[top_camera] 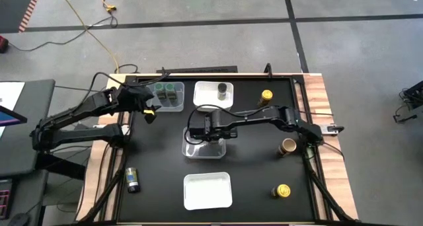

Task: Sort spices by type
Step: Put the top brown seasoning bottle into the bottom transparent bin

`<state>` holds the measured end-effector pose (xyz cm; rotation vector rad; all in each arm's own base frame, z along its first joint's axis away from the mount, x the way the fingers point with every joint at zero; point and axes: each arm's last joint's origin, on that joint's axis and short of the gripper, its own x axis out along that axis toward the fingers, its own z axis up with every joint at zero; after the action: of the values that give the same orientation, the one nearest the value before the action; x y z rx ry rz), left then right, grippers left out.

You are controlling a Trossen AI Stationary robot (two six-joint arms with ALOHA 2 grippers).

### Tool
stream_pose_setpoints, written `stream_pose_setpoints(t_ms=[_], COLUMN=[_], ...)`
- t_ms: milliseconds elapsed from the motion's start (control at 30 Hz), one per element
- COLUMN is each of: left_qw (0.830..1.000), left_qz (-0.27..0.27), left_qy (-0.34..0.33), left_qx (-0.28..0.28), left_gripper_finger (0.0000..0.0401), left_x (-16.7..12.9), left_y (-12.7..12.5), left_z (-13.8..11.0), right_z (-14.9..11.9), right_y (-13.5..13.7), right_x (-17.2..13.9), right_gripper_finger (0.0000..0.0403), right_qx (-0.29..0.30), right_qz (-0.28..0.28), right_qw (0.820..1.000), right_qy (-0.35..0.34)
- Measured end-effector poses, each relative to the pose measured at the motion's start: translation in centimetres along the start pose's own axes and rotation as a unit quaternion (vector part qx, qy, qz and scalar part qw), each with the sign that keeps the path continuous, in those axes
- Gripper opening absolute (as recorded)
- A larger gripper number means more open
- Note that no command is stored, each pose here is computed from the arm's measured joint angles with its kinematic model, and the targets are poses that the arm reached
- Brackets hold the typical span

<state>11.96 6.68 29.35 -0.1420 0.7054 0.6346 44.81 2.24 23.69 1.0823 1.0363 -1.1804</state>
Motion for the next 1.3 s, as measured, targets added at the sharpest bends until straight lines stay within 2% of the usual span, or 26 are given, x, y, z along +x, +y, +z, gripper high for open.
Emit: stream_pose_setpoints(t_ms=[967,1300], left_qw=[1.000,1.000], left_qz=[0.000,0.000], left_qy=[0.009,0.009], left_qx=[-0.004,-0.004], left_gripper_finger=[0.0263,0.0263], left_x=[0.00,0.00], left_y=[0.01,0.01], left_z=[-0.18,-0.18], right_z=[-0.17,-0.11], right_y=[0.27,0.25], right_x=[0.63,0.68], right_gripper_finger=[0.0329,0.0381], right_qx=[0.001,0.000], right_qz=[0.003,0.001], right_qw=[1.000,1.000], right_qy=[0.009,-0.003])
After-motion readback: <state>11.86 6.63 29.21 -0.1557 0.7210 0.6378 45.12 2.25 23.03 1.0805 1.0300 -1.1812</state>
